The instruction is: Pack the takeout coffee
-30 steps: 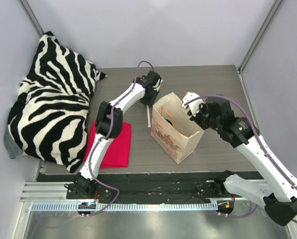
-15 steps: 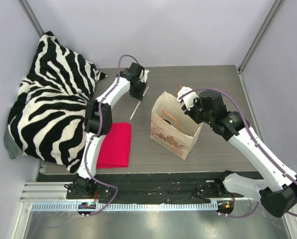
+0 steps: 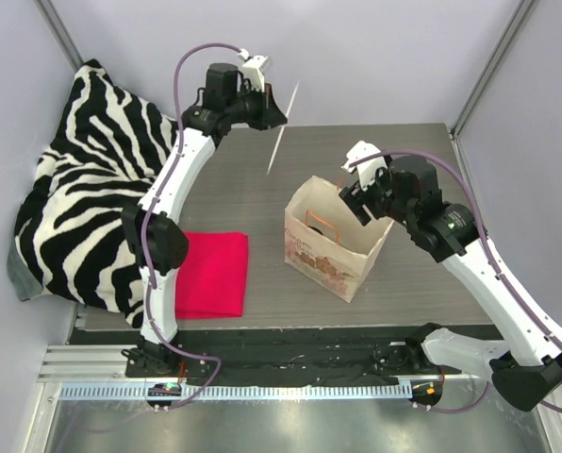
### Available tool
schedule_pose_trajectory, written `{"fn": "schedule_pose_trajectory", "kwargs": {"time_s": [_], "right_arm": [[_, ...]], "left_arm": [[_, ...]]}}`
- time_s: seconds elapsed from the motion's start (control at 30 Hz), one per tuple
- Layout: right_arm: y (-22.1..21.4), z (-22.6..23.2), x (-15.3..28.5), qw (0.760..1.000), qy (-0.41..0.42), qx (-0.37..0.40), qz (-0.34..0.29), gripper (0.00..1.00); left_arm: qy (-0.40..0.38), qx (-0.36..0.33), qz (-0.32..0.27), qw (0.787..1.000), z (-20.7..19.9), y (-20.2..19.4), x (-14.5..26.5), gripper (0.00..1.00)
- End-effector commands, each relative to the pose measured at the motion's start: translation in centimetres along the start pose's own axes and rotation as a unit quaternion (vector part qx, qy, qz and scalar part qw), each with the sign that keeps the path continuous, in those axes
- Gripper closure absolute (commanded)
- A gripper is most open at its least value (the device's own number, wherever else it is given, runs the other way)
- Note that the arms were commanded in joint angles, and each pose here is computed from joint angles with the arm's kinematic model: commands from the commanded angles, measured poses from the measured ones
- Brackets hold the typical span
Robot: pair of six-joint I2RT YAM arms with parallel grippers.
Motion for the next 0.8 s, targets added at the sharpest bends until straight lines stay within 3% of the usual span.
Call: {"fn": "schedule_pose_trajectory", "kwargs": {"time_s": [0.0,0.13,0.23,0.37,0.57,0.77], "right_arm": [[3.0,-0.8,2.0,0.998,-0.022,-0.022,-0.056,0.17],[4.3,-1.0,3.5,0.996,-0.019,-0.029,-0.081,0.06],[5.6,-1.2,4.9,0.993,-0.021,-0.041,-0.108,0.03],[6.8,-1.5,6.8,0.989,-0.027,-0.058,-0.137,0.01],[6.3,-2.7,9.0,0.984,-0.080,-0.047,-0.153,0.00],[5.6,-4.8,11.2,0.972,-0.156,-0.063,-0.164,0.00]], "left_arm": [[-0.085,-0.008,-0.126,0.988,-2.1,6.2,3.6,1.00],[-0.169,-0.016,-0.185,0.968,-4.5,8.9,5.8,1.00],[-0.233,-0.041,-0.229,0.944,-6.3,10.8,7.5,1.00],[-0.320,-0.086,-0.228,0.916,-9.9,10.9,8.6,1.00],[-0.379,-0.153,-0.220,0.886,-14.7,8.6,8.3,1.00],[-0.405,-0.204,-0.183,0.873,-17.3,5.2,7.4,1.00]]}}
Point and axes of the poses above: each gripper's point midway between its finger pads, its own x axis back along the fingers, its own z axis along the line the jaws close on, y = z × x, the point moved 9 cm from there along x, back along the fingers, and after that the axes turned 15 degrees about -x, right-handed, at the moved point
